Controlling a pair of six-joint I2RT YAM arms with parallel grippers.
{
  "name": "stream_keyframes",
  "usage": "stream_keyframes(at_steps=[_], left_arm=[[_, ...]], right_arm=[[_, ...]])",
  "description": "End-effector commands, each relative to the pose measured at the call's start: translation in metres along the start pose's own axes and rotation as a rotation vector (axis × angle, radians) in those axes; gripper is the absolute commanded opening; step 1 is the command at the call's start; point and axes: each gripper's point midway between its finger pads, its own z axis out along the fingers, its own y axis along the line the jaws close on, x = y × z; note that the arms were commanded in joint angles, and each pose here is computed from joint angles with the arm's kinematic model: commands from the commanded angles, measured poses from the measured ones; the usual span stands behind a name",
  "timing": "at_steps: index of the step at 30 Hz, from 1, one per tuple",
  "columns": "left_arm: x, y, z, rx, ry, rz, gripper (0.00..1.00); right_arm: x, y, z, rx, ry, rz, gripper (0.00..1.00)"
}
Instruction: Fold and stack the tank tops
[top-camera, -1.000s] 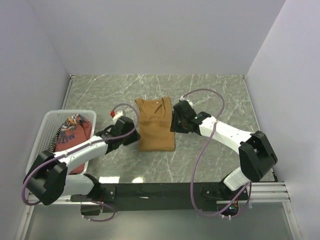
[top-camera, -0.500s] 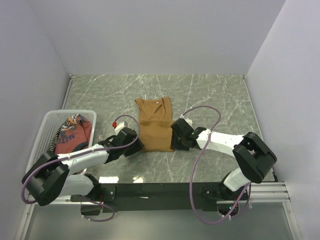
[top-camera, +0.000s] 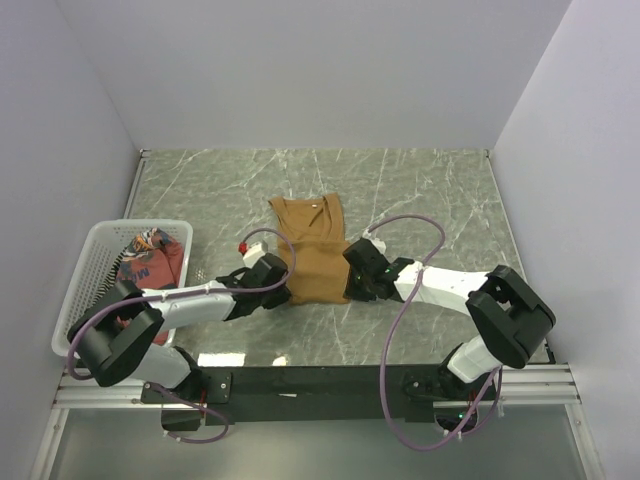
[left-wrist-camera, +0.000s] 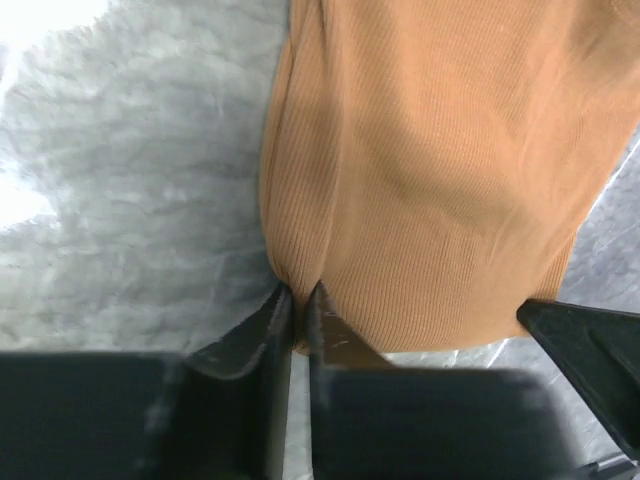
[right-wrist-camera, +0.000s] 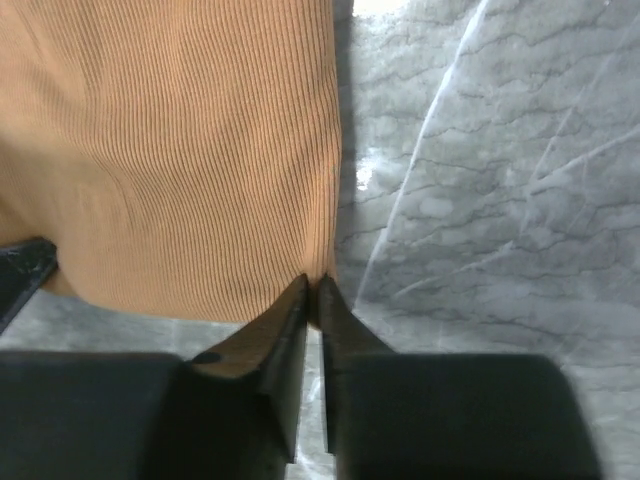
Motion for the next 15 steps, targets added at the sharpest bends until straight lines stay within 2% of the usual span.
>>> stream_keyframes(at_steps=[1, 2, 7, 9, 10, 11, 12, 13, 14, 15], left_arm=[[0.025, 0.035, -0.003, -0.135, 0.070, 0.059, 0.06], [0.029, 0.036, -0.009, -0.133, 0.083, 0.058, 0.03], [0.057, 0.038, -0.036, -0.103, 0.153, 0.082, 0.00], [0.073, 0.038, -0.048, -0.076, 0.191, 0.085, 0.01], [0.079, 0.046, -0.052, -0.090, 0.210, 0.086, 0.04], [0.084, 0.042, -0.059, -0.065, 0.230, 0.076, 0.11], [0.084, 0.040, -0.064, -0.046, 0.230, 0.067, 0.31], [0.085, 0.042, -0.065, -0.052, 0.234, 0.072, 0.39], [0.079, 0.033, -0.072, -0.012, 0.217, 0.063, 0.45], [0.070, 0.027, -0.075, 0.001, 0.184, 0.064, 0.56]], right_arm=[[0.004, -0.012, -0.003, 0.037, -0.001, -0.017, 0.12], [0.004, -0.012, -0.007, 0.032, -0.004, -0.021, 0.01], [0.030, -0.023, -0.034, 0.038, 0.014, -0.075, 0.00], [0.046, -0.028, -0.039, 0.035, 0.036, -0.079, 0.00], [0.054, -0.028, -0.045, 0.025, 0.044, -0.092, 0.00], [0.059, -0.028, -0.047, 0.023, 0.051, -0.098, 0.04], [0.066, -0.028, -0.051, 0.015, 0.055, -0.102, 0.10], [0.068, -0.028, -0.053, 0.010, 0.055, -0.105, 0.17], [0.069, -0.027, -0.055, 0.004, 0.048, -0.106, 0.30], [0.068, -0.027, -0.057, -0.001, 0.043, -0.109, 0.34]])
